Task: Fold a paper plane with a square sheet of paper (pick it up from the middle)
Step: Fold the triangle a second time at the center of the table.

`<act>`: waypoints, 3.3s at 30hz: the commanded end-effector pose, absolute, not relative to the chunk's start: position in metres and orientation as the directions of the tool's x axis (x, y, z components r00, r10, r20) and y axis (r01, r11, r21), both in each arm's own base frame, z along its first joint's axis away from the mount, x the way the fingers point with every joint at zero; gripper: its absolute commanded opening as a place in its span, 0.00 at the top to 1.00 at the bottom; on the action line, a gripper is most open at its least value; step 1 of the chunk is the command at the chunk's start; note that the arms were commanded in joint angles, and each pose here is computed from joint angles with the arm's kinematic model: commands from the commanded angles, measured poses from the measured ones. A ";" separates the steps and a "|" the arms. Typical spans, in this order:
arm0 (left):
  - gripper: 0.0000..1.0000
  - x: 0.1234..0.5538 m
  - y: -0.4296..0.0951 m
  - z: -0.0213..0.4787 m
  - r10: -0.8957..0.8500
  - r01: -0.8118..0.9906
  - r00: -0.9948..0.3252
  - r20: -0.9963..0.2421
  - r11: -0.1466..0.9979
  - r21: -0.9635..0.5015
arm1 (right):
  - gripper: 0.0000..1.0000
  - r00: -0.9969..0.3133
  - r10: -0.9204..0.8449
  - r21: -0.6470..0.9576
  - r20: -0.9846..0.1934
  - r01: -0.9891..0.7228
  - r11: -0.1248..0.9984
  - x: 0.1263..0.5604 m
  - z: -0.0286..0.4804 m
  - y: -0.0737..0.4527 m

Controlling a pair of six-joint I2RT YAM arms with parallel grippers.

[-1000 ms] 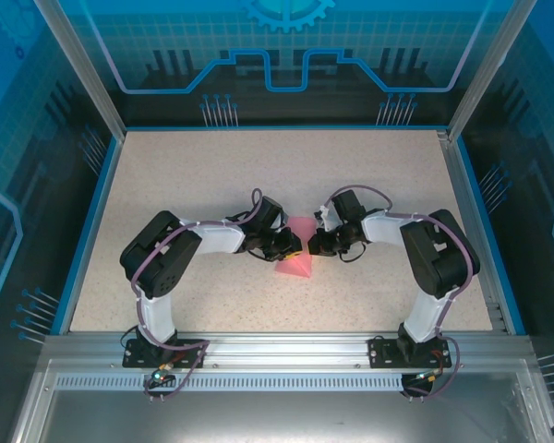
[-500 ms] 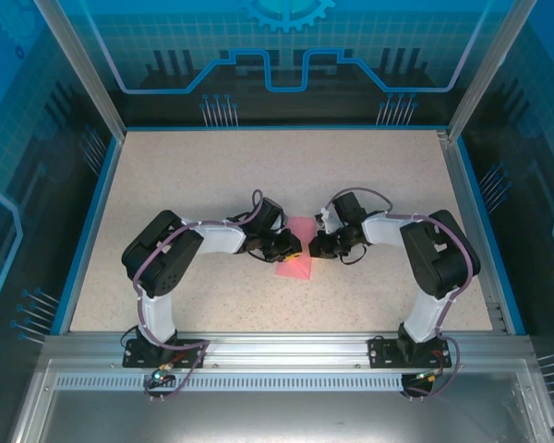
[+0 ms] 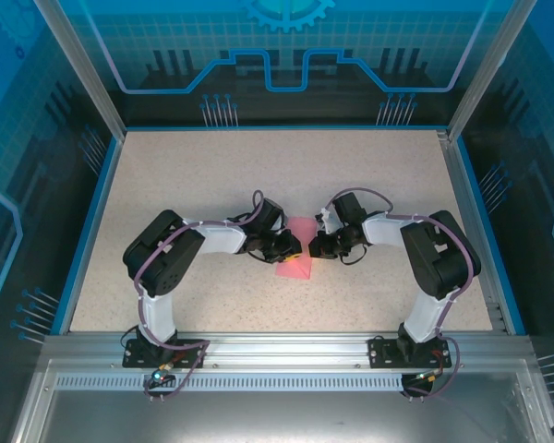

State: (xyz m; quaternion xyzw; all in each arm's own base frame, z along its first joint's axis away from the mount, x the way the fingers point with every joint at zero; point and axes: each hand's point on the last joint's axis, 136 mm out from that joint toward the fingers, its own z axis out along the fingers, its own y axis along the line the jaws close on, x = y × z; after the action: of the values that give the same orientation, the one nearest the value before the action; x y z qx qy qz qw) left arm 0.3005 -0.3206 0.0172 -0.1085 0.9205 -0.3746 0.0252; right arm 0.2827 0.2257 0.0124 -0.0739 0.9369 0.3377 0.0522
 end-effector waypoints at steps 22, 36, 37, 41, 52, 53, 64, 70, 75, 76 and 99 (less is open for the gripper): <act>0.82 0.289 -0.312 -0.002 -0.207 -0.182 -0.977 0.040 0.731 -0.658 | 0.88 -0.989 -0.051 0.700 -0.139 -0.135 0.702 0.242 0.056 0.251; 0.82 0.290 -0.312 -0.001 -0.209 -0.183 -0.977 0.039 0.730 -0.659 | 0.90 -0.997 -0.053 0.681 -0.056 -0.076 0.728 0.240 0.022 0.259; 0.82 0.289 -0.312 -0.002 -0.209 -0.183 -0.977 0.040 0.730 -0.658 | 0.90 -0.997 -0.052 0.675 -0.051 -0.073 0.734 0.240 0.019 0.257; 0.82 0.289 -0.312 -0.002 -0.212 -0.185 -0.977 0.039 0.733 -0.655 | 0.90 -0.998 -0.062 0.638 -0.034 -0.069 0.767 0.234 0.007 0.249; 0.82 0.288 -0.309 -0.006 -0.218 -0.191 -0.975 0.039 0.740 -0.645 | 0.89 -0.996 -0.087 0.632 -0.034 -0.089 0.770 0.228 0.013 0.244; 0.82 0.288 -0.309 -0.006 -0.220 -0.194 -0.975 0.040 0.740 -0.644 | 0.89 -0.995 -0.087 0.638 -0.040 -0.092 0.765 0.228 0.017 0.245; 0.82 0.289 -0.309 -0.005 -0.219 -0.192 -0.975 0.040 0.737 -0.648 | 0.87 -0.995 -0.100 0.641 -0.009 -0.082 0.763 0.221 0.016 0.249; 0.82 0.289 -0.309 -0.006 -0.221 -0.193 -0.975 0.039 0.740 -0.644 | 0.87 -0.995 -0.093 0.567 0.026 -0.062 0.822 0.210 -0.004 0.230; 0.82 0.288 -0.307 -0.007 -0.223 -0.196 -0.974 0.038 0.744 -0.638 | 0.88 -0.993 -0.098 0.551 0.060 -0.049 0.833 0.199 -0.012 0.223; 0.82 0.289 -0.307 -0.007 -0.225 -0.196 -0.974 0.037 0.745 -0.637 | 0.88 -0.993 -0.097 0.549 0.068 -0.044 0.835 0.196 -0.013 0.221; 0.83 0.289 -0.304 -0.011 -0.241 -0.213 -0.970 0.040 0.752 -0.623 | 0.87 -0.985 -0.112 0.553 0.130 -0.022 0.833 0.165 -0.013 0.207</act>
State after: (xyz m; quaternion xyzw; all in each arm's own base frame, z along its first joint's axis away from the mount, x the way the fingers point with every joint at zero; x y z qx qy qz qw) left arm 0.2981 -0.3241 0.0158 -0.1015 0.9187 -0.3805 0.0312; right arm 0.2119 0.2346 0.0085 -0.0634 0.9397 0.3359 0.0114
